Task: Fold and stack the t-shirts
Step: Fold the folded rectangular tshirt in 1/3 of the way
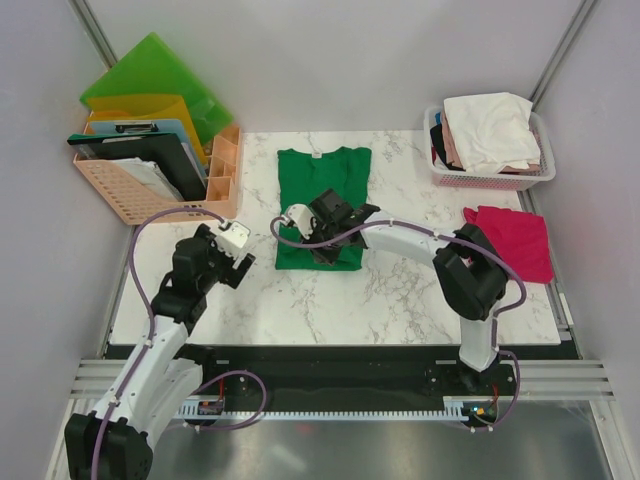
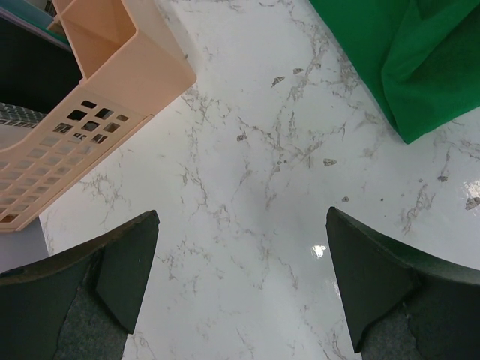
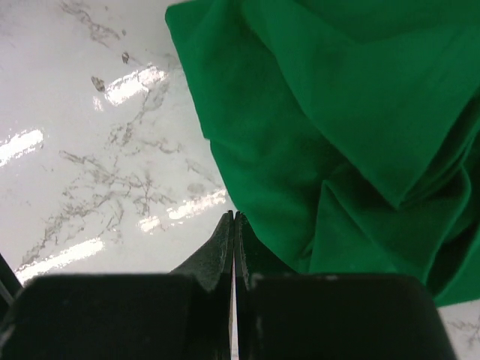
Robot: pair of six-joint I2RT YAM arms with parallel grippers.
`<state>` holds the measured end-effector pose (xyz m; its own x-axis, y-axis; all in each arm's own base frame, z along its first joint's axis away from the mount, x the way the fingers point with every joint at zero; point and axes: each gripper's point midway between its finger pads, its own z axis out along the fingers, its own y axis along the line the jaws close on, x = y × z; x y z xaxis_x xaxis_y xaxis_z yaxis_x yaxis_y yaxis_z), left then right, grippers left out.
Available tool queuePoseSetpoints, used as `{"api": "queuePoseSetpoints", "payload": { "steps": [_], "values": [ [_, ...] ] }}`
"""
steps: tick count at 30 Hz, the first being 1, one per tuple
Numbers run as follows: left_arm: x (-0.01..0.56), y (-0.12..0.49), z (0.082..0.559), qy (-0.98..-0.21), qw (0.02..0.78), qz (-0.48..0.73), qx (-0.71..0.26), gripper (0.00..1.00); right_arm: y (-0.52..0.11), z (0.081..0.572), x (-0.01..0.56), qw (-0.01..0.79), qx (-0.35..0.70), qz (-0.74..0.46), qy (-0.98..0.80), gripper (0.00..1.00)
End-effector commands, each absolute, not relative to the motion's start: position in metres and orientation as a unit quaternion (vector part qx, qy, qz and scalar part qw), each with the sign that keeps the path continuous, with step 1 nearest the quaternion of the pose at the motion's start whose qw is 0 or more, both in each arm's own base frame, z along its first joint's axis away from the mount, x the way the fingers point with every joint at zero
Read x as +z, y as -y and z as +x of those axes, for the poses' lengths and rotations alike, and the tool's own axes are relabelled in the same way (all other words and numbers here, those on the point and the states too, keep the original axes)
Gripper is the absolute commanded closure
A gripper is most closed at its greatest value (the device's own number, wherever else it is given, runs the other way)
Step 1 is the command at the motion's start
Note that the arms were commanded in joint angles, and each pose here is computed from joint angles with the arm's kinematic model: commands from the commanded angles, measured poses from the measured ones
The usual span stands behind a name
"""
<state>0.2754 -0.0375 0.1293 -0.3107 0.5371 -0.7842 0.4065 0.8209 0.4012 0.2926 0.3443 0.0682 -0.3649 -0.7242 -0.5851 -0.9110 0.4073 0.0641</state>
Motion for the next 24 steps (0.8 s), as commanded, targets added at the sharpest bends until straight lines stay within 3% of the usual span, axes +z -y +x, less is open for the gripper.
{"api": "queuePoseSetpoints", "payload": {
  "steps": [1,11,19,22,24],
  "values": [
    [0.141,0.038,0.278,-0.801,0.526,0.28,0.06,0.0,-0.372,0.308,0.086,0.274,0.206,-0.505,-0.792,1.0],
    [0.142,0.038,0.277,-0.8,0.527,0.28,0.06,0.0,-0.355,0.336,0.083,0.295,0.153,-0.502,-0.798,1.0],
    [0.145,0.039,0.276,-0.798,0.531,0.28,0.059,0.0,-0.282,0.394,0.077,0.319,0.07,-0.431,-0.841,1.0],
    [0.146,0.037,0.273,-0.798,0.53,0.28,0.061,0.0,-0.222,0.433,0.105,0.388,-0.021,-0.35,-0.853,1.0],
    [0.146,0.038,0.273,-0.798,0.53,0.28,0.06,0.0,-0.218,0.435,0.111,0.396,-0.026,-0.346,-0.85,1.0]
  ]
}}
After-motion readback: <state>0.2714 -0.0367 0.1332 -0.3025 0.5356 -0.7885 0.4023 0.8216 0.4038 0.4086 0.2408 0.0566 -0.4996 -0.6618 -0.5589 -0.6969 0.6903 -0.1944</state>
